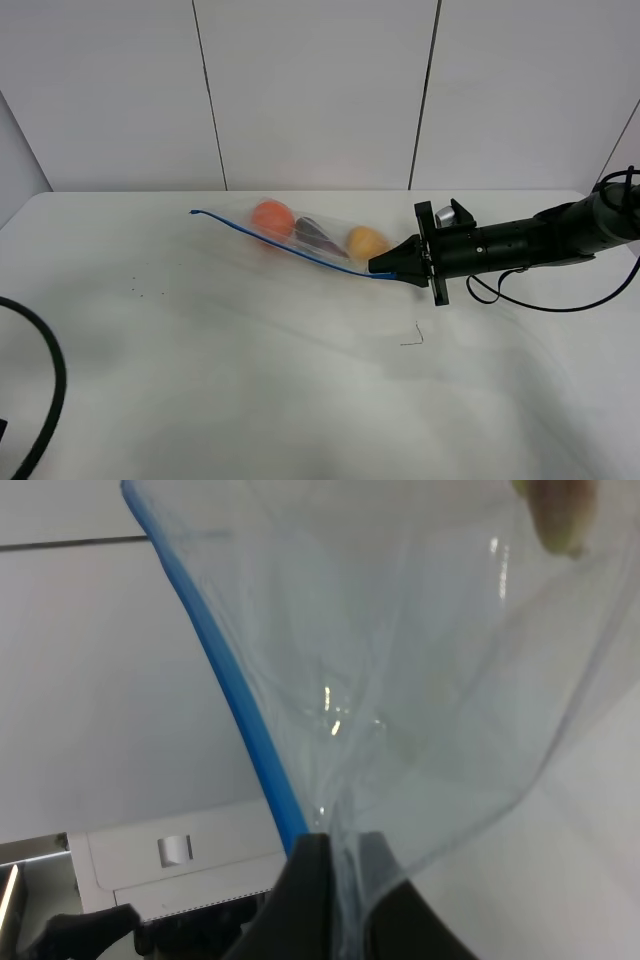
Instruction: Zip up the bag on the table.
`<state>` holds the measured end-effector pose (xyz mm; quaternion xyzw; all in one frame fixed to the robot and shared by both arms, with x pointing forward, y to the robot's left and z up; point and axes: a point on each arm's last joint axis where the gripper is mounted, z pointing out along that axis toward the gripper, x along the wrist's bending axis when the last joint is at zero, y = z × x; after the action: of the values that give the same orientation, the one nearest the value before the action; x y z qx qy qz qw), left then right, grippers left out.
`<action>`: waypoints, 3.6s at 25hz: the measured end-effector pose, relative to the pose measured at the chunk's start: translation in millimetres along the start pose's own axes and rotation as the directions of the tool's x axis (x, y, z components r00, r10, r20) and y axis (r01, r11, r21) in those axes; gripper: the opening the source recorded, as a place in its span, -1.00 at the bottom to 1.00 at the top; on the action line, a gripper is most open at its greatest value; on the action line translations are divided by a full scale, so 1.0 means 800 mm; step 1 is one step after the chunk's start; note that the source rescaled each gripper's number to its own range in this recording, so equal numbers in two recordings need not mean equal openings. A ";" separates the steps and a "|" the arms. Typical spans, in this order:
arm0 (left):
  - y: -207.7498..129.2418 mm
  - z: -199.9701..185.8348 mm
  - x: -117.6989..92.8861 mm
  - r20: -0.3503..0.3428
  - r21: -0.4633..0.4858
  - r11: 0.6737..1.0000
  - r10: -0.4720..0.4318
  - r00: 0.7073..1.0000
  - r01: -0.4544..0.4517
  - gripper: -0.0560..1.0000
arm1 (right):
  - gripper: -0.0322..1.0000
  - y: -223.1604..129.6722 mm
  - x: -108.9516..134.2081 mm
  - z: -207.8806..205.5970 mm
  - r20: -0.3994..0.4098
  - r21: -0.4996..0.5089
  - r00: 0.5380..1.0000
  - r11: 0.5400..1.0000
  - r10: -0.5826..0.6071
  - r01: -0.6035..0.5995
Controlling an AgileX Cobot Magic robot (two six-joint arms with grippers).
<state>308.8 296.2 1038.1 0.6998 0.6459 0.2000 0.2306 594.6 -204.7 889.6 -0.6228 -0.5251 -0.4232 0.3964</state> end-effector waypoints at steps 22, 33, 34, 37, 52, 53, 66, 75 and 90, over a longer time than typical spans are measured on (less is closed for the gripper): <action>-0.066 -0.068 -0.012 -0.052 -0.465 0.884 0.030 0.998 -0.051 1.00 | -0.93 0.000 0.000 0.000 0.000 0.000 1.000 1.000 0.000 0.000; -0.066 -0.068 -0.012 -0.024 -0.466 0.882 0.071 0.997 -0.074 1.00 | -0.93 0.000 0.000 0.000 0.000 0.000 1.000 1.000 0.000 0.000; -0.066 -0.068 -0.012 -0.023 -0.466 0.881 0.072 0.997 -0.074 1.00 | -0.93 0.000 0.000 0.000 0.000 0.000 1.000 1.000 0.000 0.000; -0.066 -0.068 -0.012 -0.023 -0.466 0.881 0.072 0.997 -0.074 1.00 | -0.93 0.000 0.000 0.000 0.000 0.000 1.000 1.000 0.000 0.000; -0.066 -0.068 -0.012 -0.023 -0.466 0.881 0.072 0.997 -0.074 1.00 | 0.98 0.003 0.009 -0.015 0.256 0.194 0.962 0.980 -0.093 0.043; -0.066 -0.068 -0.012 -0.023 -0.466 0.881 0.072 0.997 -0.074 1.00 | 0.99 0.009 0.018 -0.021 0.311 0.213 0.942 0.975 -0.126 0.060; -0.066 -0.068 -0.012 -0.023 -0.466 0.881 0.072 0.997 -0.074 1.00 | 1.00 0.062 0.094 -0.119 0.879 0.188 0.411 0.968 -0.242 0.169; -0.066 -0.068 -0.012 -0.023 -0.466 0.881 0.072 0.997 -0.074 1.00 | 1.00 0.004 0.105 -0.134 0.887 0.185 0.405 0.974 -0.223 0.131; -0.066 -0.068 -0.012 -0.024 -0.466 0.881 0.072 0.997 -0.075 1.00 | 1.00 -0.219 0.112 -0.177 0.893 0.144 0.388 0.962 -0.227 0.231</action>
<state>233.6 293.7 1051.5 0.6470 0.5527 0.3601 0.3825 413.7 -285.2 1029.4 -0.6741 -0.7348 -0.0746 -0.0104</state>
